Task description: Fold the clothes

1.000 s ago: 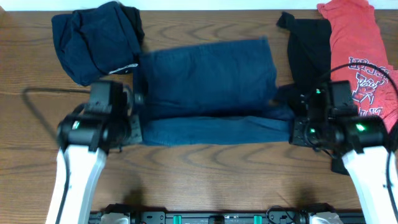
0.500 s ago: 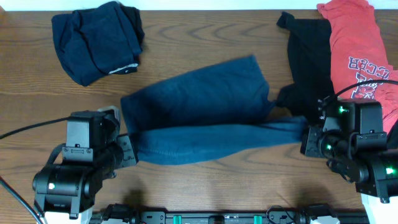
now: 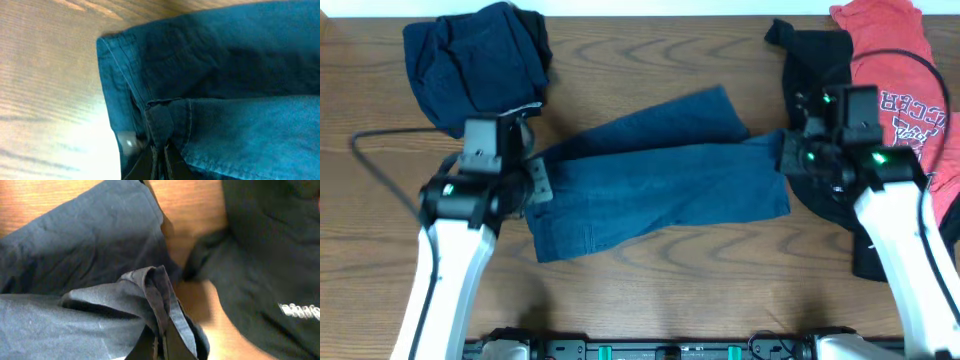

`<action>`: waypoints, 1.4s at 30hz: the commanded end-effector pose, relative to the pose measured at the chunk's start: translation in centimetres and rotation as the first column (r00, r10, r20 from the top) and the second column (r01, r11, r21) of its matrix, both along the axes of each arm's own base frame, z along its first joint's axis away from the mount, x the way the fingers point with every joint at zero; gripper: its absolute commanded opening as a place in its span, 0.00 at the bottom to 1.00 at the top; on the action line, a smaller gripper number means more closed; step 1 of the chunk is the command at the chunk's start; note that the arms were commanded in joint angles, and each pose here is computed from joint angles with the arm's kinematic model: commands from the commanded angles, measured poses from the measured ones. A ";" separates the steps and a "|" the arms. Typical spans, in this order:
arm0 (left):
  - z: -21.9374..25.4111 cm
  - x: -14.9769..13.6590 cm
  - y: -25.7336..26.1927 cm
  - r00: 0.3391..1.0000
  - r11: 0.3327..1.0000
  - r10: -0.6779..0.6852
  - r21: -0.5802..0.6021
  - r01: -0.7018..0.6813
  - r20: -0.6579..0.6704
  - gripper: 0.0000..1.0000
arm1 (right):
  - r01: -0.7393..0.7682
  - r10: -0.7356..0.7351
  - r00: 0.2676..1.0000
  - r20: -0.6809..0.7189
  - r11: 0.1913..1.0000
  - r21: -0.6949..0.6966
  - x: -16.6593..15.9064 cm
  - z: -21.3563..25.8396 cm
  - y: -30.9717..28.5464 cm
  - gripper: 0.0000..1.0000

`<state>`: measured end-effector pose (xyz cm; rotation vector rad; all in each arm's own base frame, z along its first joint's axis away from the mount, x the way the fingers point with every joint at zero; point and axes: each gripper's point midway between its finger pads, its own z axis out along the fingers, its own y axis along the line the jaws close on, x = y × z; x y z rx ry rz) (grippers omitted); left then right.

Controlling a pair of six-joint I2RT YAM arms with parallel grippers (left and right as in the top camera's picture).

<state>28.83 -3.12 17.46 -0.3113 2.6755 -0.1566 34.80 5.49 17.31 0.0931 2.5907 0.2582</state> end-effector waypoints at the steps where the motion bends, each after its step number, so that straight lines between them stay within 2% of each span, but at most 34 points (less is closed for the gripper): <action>1: -1.8 1.6 2.1 0.997 0.992 0.075 0.101 -0.072 -0.024 0.06 | -0.027 0.027 1.000 0.005 0.999 -0.016 2.5 -1.9 0.0 0.01; 5: -3.1 3.9 3.3 0.984 0.974 0.180 0.139 -0.179 0.003 0.06 | -0.069 0.069 0.995 0.079 0.998 -0.005 6.1 -3.1 0.8 0.01; 8: -3.8 5.1 3.4 0.978 0.970 0.207 0.127 -0.208 0.016 0.06 | -0.073 0.073 0.988 0.132 0.997 -0.003 8.3 -3.8 1.1 0.01; 15: -5.5 5.6 6.3 0.925 0.910 0.381 0.175 -0.377 0.009 0.06 | -0.148 0.142 0.953 0.267 0.989 0.001 12.9 -5.3 4.2 0.01; 23: -6.9 5.2 8.6 0.869 0.857 0.495 0.174 -0.485 -0.018 0.06 | -0.235 0.217 0.899 0.381 0.972 -0.001 16.0 -8.1 9.6 0.01; 32: -7.0 4.9 10.1 0.844 0.830 0.536 0.191 -0.524 -0.016 0.06 | -0.204 0.201 0.861 0.468 0.978 -0.046 17.8 -8.8 11.7 0.03; 33: -7.0 4.9 10.1 0.844 0.830 0.536 0.191 -0.524 -0.017 0.11 | -0.203 0.198 0.852 0.485 0.978 -0.044 18.0 -8.4 11.8 0.20; 34: -7.0 4.9 10.1 0.844 0.830 0.536 0.191 -0.524 -0.017 0.27 | -0.202 0.196 0.846 0.496 0.978 -0.043 18.1 -8.1 11.8 0.39; 35: -7.1 4.9 10.1 0.844 0.830 0.536 0.191 -0.524 -0.018 0.55 | -0.202 0.195 0.839 0.508 0.979 -0.041 18.3 -7.8 11.9 0.75; 36: -7.1 4.9 10.1 0.844 0.830 0.536 0.192 -0.523 -0.018 0.73 | -0.202 0.193 0.833 0.518 0.979 -0.040 18.4 -7.6 11.9 0.99; 38: -7.1 4.9 10.1 0.849 0.835 0.528 0.197 -0.514 -0.020 0.92 | -0.206 0.194 0.828 0.525 0.978 -0.038 18.5 -7.1 12.0 0.99; 39: -7.0 4.9 10.3 0.847 0.832 0.531 0.201 -0.517 -0.016 0.98 | -0.216 0.201 0.828 0.523 0.976 -0.032 18.3 -7.0 12.2 0.99; 40: -7.0 4.8 10.5 0.844 0.828 0.536 0.206 -0.522 -0.013 1.00 | -0.231 0.210 0.830 0.517 0.973 -0.024 18.1 -6.7 12.4 0.99; 42: -6.6 4.6 11.0 0.843 0.824 0.539 0.213 -0.525 -0.007 0.98 | -0.251 0.224 0.836 0.502 0.968 -0.013 17.4 -6.2 12.5 0.99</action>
